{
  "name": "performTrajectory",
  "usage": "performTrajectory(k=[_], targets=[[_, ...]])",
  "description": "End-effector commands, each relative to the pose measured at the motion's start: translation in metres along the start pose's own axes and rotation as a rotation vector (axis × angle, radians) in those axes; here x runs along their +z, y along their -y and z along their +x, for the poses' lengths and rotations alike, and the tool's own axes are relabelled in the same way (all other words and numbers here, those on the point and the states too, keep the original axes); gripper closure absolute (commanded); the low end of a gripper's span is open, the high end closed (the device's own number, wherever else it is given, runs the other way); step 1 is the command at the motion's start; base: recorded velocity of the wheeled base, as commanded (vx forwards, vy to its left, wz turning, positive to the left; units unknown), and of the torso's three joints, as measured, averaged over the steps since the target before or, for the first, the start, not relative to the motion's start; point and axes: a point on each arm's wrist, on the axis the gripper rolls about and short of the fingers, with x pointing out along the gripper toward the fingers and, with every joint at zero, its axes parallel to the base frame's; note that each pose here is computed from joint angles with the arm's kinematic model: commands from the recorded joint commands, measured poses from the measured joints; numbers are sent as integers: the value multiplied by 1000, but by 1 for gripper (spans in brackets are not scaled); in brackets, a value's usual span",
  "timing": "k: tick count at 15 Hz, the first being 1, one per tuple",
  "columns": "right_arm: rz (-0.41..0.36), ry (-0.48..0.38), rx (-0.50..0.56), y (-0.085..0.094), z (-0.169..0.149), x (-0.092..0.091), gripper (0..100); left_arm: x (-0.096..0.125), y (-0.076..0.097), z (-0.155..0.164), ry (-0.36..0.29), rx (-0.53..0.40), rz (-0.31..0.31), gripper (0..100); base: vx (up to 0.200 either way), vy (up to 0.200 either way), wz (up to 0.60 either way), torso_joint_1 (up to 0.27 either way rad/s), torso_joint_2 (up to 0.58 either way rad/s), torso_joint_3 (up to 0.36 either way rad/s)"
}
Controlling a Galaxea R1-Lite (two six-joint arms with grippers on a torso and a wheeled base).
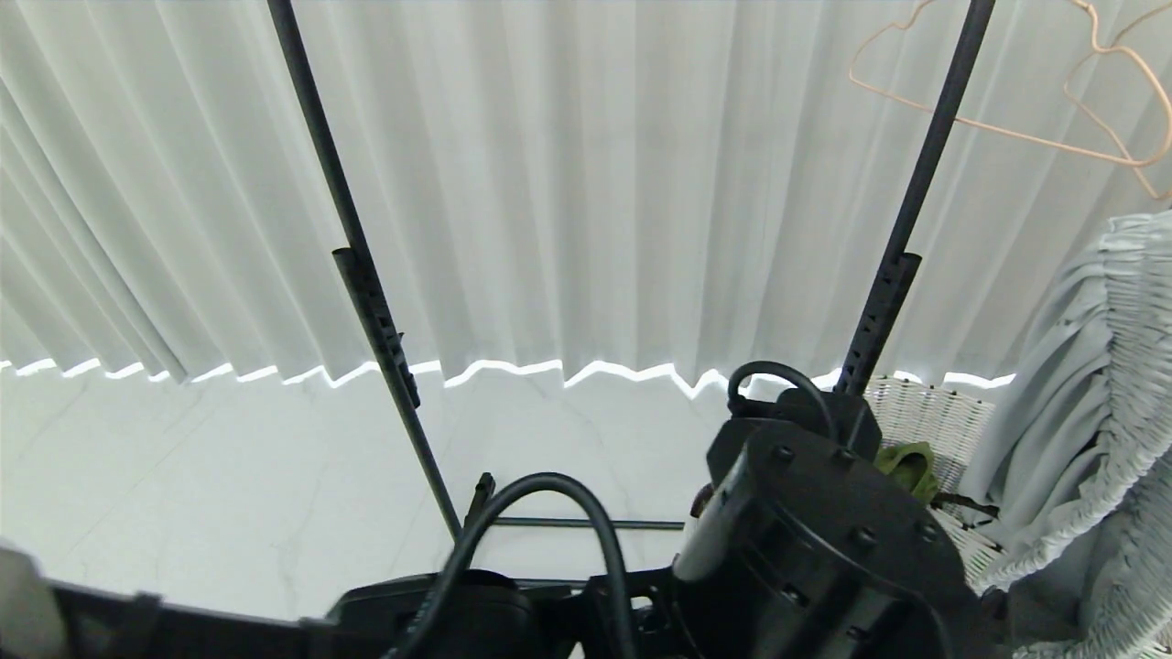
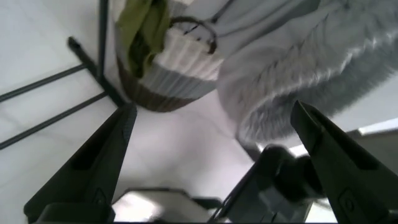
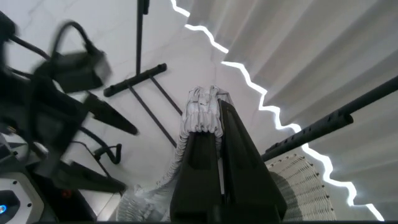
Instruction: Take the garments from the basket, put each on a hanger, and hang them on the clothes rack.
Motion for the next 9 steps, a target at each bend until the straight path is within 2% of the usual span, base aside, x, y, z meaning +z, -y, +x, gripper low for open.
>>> performTrajectory(k=[1,4,5,8,9], targets=[[-5,2,21,-2,2,1,100,-11,5,35,-6,-3,0,0,0,0,0,0,0,0],[-6,0,24,-2,3,1,100,-11,7,59,5,-2,-9,0,0,0,0,0,0,0],[-5,4,21,-2,1,1,100,-18,3,70,-7,17,-8,0,0,0,0,0,0,0],[17,13,15,-3,-4,0,100,-29,-4,73,-34,58,-19,0,0,0,0,0,0,0],[20,12,13,-3,-5,0,100,-32,-5,71,-41,64,-25,100,0,0,0,0,0,0]])
